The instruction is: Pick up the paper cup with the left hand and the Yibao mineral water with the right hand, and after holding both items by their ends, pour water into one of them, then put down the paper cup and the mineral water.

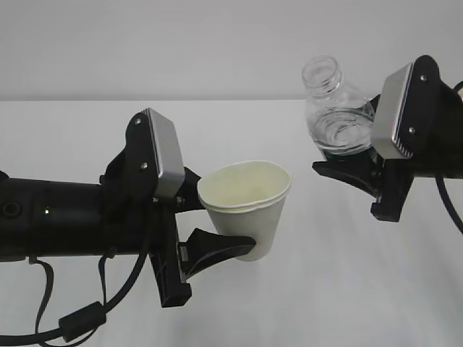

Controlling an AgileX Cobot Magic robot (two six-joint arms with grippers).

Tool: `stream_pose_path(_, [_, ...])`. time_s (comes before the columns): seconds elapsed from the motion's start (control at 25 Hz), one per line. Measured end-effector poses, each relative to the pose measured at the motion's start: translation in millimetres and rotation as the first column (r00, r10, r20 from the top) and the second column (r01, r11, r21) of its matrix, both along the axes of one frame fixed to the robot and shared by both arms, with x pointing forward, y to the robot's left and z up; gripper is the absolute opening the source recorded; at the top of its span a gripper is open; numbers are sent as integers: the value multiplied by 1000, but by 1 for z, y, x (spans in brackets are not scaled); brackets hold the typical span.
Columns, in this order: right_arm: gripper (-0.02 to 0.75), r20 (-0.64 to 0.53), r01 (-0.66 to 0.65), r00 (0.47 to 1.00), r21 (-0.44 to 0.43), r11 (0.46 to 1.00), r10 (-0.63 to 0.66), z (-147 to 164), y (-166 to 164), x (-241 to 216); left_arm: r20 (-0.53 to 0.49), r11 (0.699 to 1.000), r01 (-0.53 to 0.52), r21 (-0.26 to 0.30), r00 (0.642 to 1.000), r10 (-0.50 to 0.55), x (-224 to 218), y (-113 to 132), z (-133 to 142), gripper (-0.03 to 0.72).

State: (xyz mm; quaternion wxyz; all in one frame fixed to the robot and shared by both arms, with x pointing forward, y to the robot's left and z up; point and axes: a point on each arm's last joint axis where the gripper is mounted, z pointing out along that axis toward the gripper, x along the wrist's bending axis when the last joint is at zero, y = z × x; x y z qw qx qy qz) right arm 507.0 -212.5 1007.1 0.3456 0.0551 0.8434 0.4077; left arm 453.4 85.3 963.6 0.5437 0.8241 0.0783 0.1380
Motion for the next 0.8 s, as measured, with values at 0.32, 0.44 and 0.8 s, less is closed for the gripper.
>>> stream_pose_path(0.32, [453,45,-20,999,-30,999,21,5,0,3,14,998,60,-16,998,-59,-7,-7,2,424])
stream_pose_path(0.44, [453,56,-28,998,-44,999,31,5,0,3,23,996,87,-11,996,-86,-11,-10,3,423])
stream_pose_path(0.8, [453,95,-49,994,-79,996,56,7,1,4,52,993,119,-28,992,-117,-12,-20,11,418])
